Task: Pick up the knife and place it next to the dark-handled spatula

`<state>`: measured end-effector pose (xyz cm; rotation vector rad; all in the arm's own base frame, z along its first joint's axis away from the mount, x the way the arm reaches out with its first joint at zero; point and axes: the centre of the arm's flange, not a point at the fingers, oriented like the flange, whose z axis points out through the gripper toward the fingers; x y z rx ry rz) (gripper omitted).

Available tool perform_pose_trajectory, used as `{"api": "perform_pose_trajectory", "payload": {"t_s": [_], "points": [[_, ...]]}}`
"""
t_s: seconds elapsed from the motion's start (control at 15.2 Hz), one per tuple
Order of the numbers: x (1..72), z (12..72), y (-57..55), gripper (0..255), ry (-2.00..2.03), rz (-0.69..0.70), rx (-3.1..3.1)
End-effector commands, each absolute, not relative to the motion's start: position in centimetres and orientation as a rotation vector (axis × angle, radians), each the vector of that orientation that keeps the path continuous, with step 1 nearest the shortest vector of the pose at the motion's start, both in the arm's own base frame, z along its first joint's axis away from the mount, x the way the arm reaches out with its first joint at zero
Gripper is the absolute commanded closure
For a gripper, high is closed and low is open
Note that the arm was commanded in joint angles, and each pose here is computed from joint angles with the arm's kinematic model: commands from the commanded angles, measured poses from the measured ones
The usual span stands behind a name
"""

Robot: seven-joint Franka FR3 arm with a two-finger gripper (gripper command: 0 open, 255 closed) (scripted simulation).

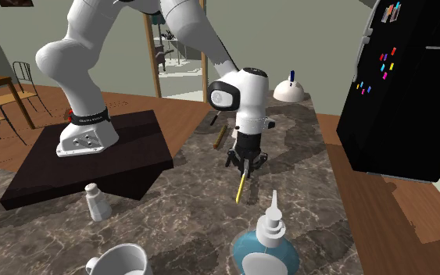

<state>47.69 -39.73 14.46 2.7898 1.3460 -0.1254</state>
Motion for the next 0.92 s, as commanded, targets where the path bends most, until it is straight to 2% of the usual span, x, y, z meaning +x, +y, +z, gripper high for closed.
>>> {"api": "perform_pose_trajectory", "payload": {"t_s": [0.0, 0.4, 0.86], "points": [[47.7, 14.5, -39.7, 255, 1.346, -0.125, 2.79], [47.7, 14.5, -39.7, 255, 1.346, -0.125, 2.79], [47.7, 18.2, -39.7, 255, 1.346, -0.125, 2.79]]}}
